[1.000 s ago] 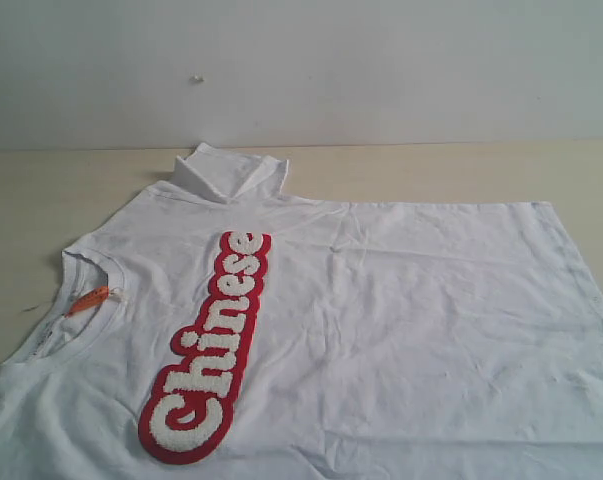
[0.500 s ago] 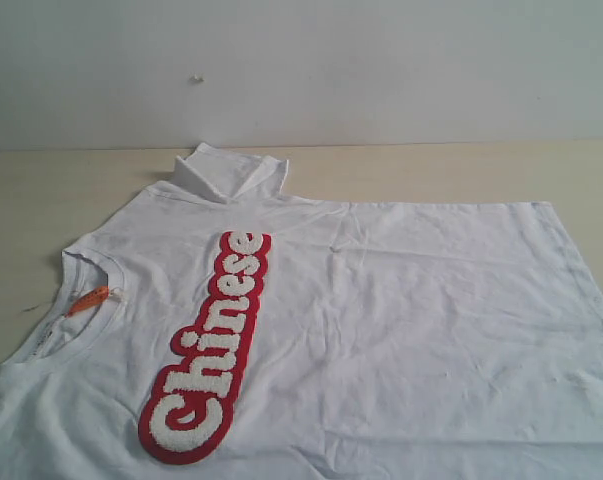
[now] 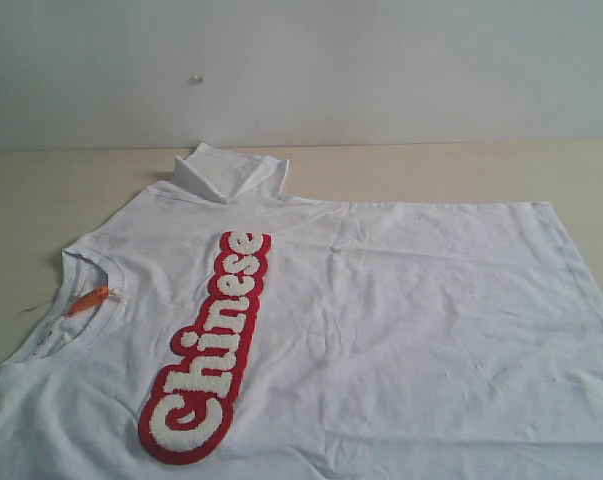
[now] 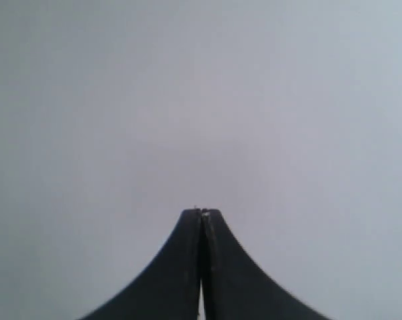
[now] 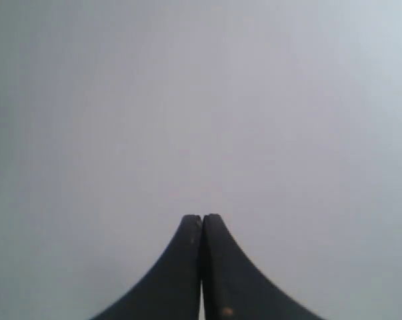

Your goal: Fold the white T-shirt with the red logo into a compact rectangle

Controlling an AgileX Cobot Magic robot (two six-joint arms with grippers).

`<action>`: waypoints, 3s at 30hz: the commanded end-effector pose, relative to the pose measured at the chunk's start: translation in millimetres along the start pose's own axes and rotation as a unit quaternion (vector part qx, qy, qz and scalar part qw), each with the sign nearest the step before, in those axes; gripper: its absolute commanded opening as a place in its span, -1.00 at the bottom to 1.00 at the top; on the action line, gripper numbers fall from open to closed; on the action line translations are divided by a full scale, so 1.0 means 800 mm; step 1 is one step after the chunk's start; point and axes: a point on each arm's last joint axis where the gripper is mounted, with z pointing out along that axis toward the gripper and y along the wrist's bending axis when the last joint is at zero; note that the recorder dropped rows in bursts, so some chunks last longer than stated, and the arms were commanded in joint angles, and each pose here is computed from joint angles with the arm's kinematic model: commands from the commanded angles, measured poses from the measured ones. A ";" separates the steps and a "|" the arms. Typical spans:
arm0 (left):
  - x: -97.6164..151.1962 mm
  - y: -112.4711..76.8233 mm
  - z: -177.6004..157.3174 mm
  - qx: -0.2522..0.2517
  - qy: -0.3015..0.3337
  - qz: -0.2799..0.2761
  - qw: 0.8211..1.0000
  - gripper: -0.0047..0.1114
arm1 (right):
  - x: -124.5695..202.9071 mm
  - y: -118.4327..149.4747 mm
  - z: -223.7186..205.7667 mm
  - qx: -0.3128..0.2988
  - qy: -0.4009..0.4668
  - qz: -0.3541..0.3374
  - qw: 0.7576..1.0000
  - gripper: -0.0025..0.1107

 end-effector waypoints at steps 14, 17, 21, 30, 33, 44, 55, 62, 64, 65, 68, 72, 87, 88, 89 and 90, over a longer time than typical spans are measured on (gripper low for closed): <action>-0.074 0.000 0.059 0.007 0.008 -0.138 0.990 -0.92 | -0.105 0.004 0.013 -0.026 -0.117 0.167 0.979 -0.96; -0.072 0.005 0.083 -0.024 0.101 -0.136 0.985 -0.92 | -0.122 0.005 0.024 -0.021 -0.092 0.154 0.984 -0.96; -0.059 0.009 0.114 -0.047 0.181 -0.135 0.973 -0.92 | -0.131 0.004 0.051 -0.001 -0.011 0.126 0.992 -0.96; 0.023 0.003 0.168 -0.036 0.402 -0.088 0.911 -0.92 | -0.096 -0.007 0.141 0.055 0.246 0.045 0.967 -0.96; 0.058 -0.010 0.182 0.019 0.490 -0.016 0.872 -0.92 | -0.073 -0.007 0.171 0.050 0.326 0.036 0.943 -0.96; 0.166 -0.037 0.202 0.146 0.665 0.117 0.723 -0.92 | 0.032 0.003 0.239 -0.052 0.568 -0.016 0.822 -0.96; 0.239 -0.060 0.202 0.313 0.725 0.158 0.593 -0.92 | 0.145 0.002 0.247 -0.120 0.680 -0.053 0.722 -0.96; 0.266 -0.074 0.203 0.522 0.717 0.184 0.424 -0.92 | 0.190 0.041 0.235 -0.314 0.714 -0.173 0.602 -0.87; 0.272 -0.072 0.202 0.553 0.694 0.215 0.408 -0.92 | 0.194 0.042 0.239 -0.327 0.719 -0.174 0.588 -0.79; 0.279 -0.069 0.201 0.574 0.675 0.243 0.393 -0.92 | 0.196 0.043 0.242 -0.351 0.716 -0.187 0.574 -0.73; 0.298 -0.067 0.207 0.572 0.648 0.288 0.412 -0.84 | 0.197 0.043 0.241 -0.398 0.698 -0.216 0.555 -0.60; 0.324 -0.067 0.209 0.581 0.612 0.334 0.419 0.35 | 0.198 0.042 0.245 -0.399 0.687 -0.233 0.562 -0.34; 0.332 -0.067 0.213 0.601 0.573 0.370 0.416 0.87 | 0.199 0.040 0.248 -0.386 0.684 -0.240 0.571 -0.33; 0.331 -0.068 0.213 0.608 0.566 0.372 0.415 0.87 | 0.199 0.040 0.248 -0.386 0.684 -0.240 0.571 -0.33; 0.331 -0.069 0.215 0.611 0.561 0.373 0.416 0.87 | 0.200 0.040 0.248 -0.385 0.683 -0.240 0.572 -0.33; 0.330 -0.066 0.220 0.606 0.563 0.369 0.424 0.87 | 0.200 0.040 0.248 -0.385 0.683 -0.240 0.572 -0.34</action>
